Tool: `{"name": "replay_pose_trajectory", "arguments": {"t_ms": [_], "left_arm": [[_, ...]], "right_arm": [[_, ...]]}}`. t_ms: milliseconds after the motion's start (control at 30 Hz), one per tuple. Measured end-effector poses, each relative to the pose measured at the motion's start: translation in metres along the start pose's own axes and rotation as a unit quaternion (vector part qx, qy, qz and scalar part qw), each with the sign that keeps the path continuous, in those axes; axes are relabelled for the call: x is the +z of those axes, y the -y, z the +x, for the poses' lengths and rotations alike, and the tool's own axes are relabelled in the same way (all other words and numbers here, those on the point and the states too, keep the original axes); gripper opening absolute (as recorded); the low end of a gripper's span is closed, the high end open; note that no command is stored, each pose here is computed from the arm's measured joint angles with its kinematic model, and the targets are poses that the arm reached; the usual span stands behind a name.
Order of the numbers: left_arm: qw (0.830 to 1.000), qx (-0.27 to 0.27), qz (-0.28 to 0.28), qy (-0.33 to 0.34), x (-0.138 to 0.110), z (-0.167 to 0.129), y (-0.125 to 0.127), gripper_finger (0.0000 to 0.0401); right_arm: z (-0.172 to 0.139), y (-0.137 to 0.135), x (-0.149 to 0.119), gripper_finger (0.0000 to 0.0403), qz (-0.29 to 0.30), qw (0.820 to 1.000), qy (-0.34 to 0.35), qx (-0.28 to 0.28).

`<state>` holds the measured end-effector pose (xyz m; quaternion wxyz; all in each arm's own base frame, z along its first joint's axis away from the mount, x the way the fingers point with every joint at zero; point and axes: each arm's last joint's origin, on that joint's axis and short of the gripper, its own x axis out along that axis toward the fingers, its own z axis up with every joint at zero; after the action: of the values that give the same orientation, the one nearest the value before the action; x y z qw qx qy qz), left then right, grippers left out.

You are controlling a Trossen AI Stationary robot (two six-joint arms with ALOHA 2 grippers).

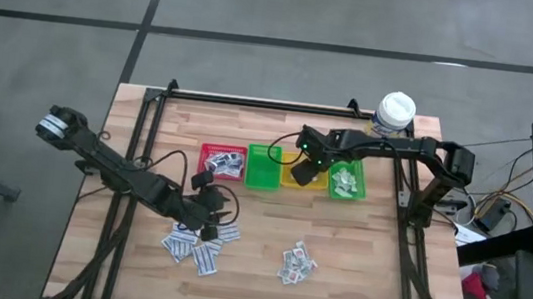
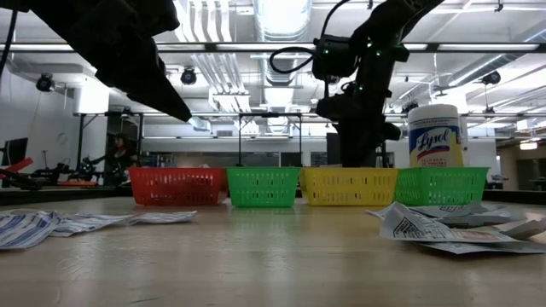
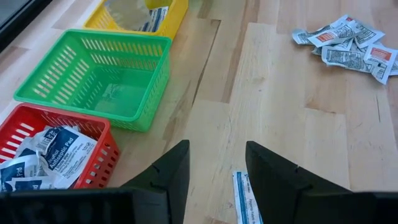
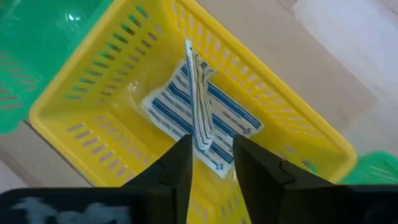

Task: Pick & Place First Aid Supplies
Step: Put the blue bandage into the yellow basket

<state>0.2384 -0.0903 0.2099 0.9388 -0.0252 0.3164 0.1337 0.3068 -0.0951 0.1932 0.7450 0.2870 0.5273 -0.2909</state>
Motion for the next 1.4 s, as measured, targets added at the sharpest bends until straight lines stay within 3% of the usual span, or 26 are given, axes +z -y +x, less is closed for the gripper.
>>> {"name": "replay_pose_trajectory", "arguments": {"t_ms": [167, 533, 700, 867, 1100, 1267, 1400], "left_arm": [[1.000, 0.000, 0.000, 0.000, 0.000, 0.000, 0.000, 0.0154], [1.000, -0.002, 0.002, 0.000, 0.000, -0.001, 0.001, 0.0154], [1.000, -0.006, 0.009, 0.000, -0.001, -0.002, 0.003, 0.0154], [1.000, -0.016, 0.018, -0.002, -0.003, -0.004, 0.006, 0.0154], [0.998, -0.058, -0.005, -0.020, -0.005, -0.006, 0.011, 0.0154], [0.995, -0.081, -0.044, -0.044, -0.003, -0.008, 0.013, 0.0154], [0.990, -0.065, -0.090, -0.087, -0.004, -0.012, 0.011, 0.0154]], "right_arm": [[-0.010, 0.001, 0.001, 0.0120, -0.001, 1.000, -0.012, -0.010], [-0.052, 0.004, -0.001, 0.0088, 0.000, 0.999, 0.033, 0.016], [-0.082, -0.005, -0.014, 0.0074, -0.083, 0.992, 0.052, 0.077], [-0.117, -0.016, -0.038, 0.0065, -0.180, 0.969, 0.084, 0.144], [-0.158, -0.022, -0.081, 0.0066, -0.264, 0.933, 0.131, 0.206], [-0.170, -0.019, -0.111, 0.0060, -0.314, 0.900, 0.167, 0.251], [-0.170, -0.011, -0.130, 0.0056, -0.331, 0.875, 0.203, 0.289]]}}
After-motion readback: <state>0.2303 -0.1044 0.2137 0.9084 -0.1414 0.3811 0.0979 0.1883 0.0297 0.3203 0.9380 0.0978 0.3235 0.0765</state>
